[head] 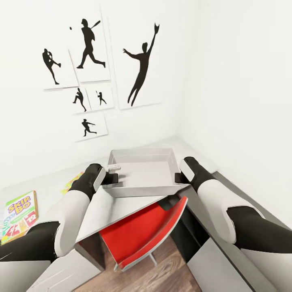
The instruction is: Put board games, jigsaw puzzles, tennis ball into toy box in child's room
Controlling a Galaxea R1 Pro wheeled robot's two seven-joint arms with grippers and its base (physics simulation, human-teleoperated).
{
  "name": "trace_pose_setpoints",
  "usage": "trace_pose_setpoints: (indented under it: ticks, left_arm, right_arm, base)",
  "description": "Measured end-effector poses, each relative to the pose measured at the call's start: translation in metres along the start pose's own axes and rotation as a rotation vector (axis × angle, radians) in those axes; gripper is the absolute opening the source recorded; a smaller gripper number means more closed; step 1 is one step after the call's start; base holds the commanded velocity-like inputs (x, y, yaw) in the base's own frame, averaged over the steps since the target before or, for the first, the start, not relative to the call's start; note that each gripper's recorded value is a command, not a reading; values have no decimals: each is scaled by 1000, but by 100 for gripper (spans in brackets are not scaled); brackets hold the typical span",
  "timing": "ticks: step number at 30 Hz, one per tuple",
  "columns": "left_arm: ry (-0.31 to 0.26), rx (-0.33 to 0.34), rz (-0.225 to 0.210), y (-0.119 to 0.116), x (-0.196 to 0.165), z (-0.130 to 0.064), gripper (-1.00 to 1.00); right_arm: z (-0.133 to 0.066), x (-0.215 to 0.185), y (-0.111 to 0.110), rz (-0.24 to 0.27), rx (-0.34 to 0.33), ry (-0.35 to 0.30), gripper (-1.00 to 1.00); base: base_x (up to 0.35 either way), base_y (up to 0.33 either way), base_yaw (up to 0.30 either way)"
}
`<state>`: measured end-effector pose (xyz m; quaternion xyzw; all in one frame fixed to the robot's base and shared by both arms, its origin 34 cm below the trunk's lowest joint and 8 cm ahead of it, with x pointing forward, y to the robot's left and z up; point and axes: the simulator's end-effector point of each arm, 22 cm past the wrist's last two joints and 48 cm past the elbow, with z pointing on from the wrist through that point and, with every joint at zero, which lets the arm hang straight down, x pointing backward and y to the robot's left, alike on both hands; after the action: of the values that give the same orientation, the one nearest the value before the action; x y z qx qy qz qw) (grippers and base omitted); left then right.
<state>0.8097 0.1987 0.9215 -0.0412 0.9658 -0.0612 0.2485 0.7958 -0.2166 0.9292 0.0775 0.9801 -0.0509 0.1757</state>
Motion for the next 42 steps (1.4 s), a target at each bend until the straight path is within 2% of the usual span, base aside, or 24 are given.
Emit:
trace_pose_setpoints:
  ticks: [9, 29, 30, 31, 42]
  left_arm:
    - [1, -3, 2, 1, 0, 0, -100]
    - [0, -5, 6, 0, 0, 0, -100]
    - [-1, -5, 6, 0, 0, 0, -100]
    - [-2, 8, -4, -3, 0, 0, 100]
    - [-1, 12, -8, -4, 0, 0, 100]
  right_arm:
    - [-1, -2, 0, -27, 16, -13, -100]
    - [-1, -3, 0, -30, 16, -15, -100]
    - [-1, -3, 0, -30, 16, -15, 100]
    - [-1, -2, 3, -23, 4, -14, 100]
    - [-1, -2, 4, -21, 1, -14, 100]
  base:
    - [-31, 23, 77]
    - [-3, 3, 1]
    - [0, 0, 0]
    - [0, 0, 0]
    - [0, 0, 0]
